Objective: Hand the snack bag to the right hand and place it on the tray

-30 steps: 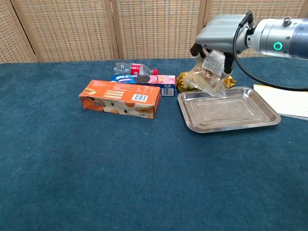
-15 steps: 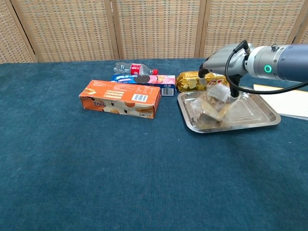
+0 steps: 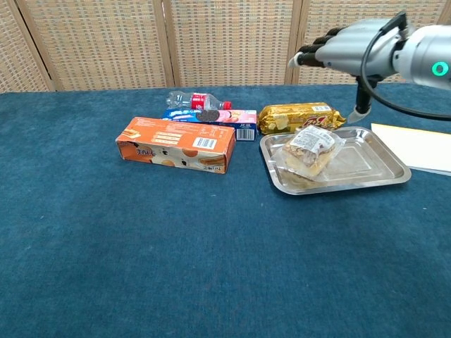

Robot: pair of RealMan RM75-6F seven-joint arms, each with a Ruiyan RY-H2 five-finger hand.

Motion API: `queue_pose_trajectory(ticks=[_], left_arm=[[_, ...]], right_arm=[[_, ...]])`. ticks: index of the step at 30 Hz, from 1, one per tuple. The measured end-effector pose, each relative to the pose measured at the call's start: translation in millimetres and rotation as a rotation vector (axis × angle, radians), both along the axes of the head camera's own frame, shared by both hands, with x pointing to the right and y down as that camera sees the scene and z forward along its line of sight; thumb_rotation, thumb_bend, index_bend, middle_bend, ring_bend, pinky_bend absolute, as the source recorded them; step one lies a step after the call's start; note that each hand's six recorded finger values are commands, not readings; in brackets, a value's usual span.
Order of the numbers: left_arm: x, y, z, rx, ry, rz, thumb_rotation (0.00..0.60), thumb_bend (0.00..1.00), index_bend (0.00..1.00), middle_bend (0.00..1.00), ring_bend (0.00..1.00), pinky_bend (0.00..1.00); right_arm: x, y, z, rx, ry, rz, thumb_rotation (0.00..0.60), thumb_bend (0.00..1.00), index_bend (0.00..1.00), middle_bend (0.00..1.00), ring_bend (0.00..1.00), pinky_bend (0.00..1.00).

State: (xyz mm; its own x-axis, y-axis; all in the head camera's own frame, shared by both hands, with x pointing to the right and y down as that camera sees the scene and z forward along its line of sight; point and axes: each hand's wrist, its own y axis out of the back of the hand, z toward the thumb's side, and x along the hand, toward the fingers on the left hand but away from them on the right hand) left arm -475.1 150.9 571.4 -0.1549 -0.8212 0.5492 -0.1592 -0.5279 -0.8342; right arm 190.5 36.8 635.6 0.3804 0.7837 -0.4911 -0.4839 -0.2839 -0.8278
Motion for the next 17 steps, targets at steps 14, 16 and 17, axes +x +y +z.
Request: queue_pose_trajectory(ticks=[14, 16, 17], left_arm=[[11, 26, -4, 0.089, 0.046, 0.089, 0.600, 0.00, 0.00, 0.00, 0.00, 0.00], [11, 29, -5, 0.091, 0.045, 0.093, 0.600, 0.00, 0.00, 0.00, 0.00, 0.00], [11, 30, -6, 0.094, 0.044, 0.096, 0.600, 0.00, 0.00, 0.00, 0.00, 0.00]], right_arm=[[124, 90, -47, 0.111, -0.374, 0.201, 0.600, 0.00, 0.00, 0.00, 0.00, 0.00], [145, 112, -53, 0.134, -0.402, 0.226, 0.600, 0.00, 0.00, 0.00, 0.00, 0.00], [153, 120, -54, 0.141, -0.407, 0.235, 0.600, 0.00, 0.00, 0.00, 0.00, 0.00]])
